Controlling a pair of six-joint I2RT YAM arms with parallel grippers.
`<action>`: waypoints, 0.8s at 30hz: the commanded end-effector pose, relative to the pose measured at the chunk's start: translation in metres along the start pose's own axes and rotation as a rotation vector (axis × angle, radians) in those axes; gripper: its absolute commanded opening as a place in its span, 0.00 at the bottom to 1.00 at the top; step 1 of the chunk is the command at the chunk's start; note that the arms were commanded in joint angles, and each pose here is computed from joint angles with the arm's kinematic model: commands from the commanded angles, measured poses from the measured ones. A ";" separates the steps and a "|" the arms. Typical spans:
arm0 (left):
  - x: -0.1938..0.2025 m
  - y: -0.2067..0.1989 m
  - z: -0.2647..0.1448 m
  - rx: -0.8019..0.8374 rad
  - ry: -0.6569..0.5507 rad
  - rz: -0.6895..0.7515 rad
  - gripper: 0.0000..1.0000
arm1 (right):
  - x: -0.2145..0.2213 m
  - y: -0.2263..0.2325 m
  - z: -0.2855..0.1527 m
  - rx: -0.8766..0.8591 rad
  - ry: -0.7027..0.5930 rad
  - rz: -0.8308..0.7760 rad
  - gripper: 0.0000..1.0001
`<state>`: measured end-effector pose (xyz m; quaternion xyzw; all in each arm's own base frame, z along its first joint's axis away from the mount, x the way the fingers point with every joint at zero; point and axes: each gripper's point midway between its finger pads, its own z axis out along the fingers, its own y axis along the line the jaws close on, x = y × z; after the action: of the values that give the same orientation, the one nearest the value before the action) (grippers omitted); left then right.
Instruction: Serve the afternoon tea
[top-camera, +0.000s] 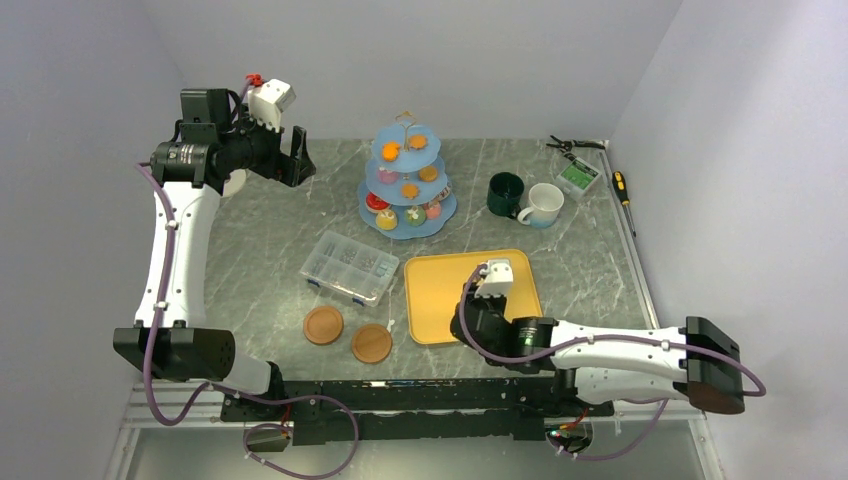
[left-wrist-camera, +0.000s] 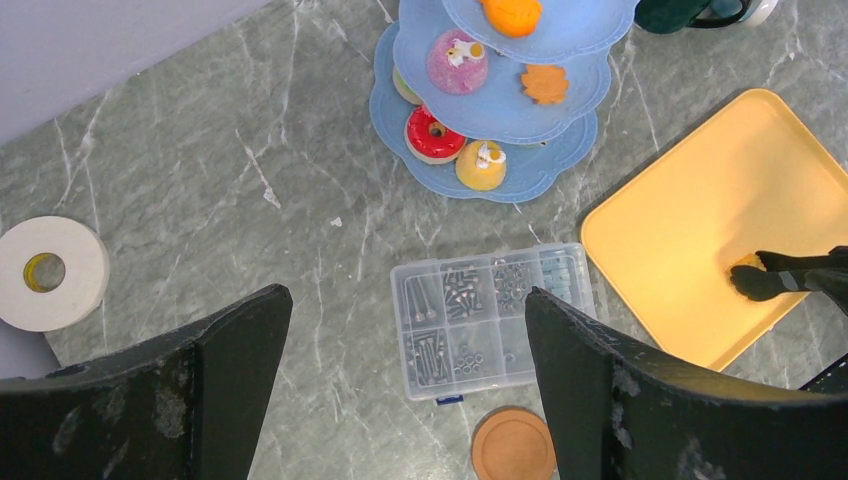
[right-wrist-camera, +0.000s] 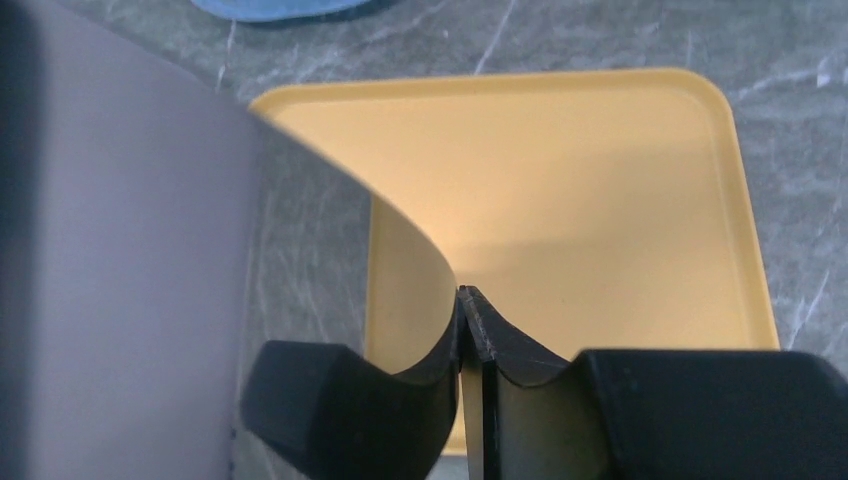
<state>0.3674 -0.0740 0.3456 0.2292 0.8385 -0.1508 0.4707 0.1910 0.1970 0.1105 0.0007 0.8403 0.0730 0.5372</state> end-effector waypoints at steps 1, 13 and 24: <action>-0.011 -0.001 -0.007 -0.007 -0.044 0.021 0.93 | -0.058 0.023 0.003 -0.090 -0.113 0.024 0.28; -0.002 0.000 0.005 0.008 -0.033 -0.023 0.93 | -0.277 0.063 0.037 -0.269 -0.398 0.004 0.29; 0.000 0.002 0.007 0.000 -0.034 -0.035 0.93 | -0.366 0.121 0.121 -0.364 -0.437 -0.045 0.31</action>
<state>0.3712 -0.0752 0.3298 0.2137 0.8467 -0.1606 0.4601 0.4288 0.2826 0.3777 -0.0658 0.7018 0.1814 0.6857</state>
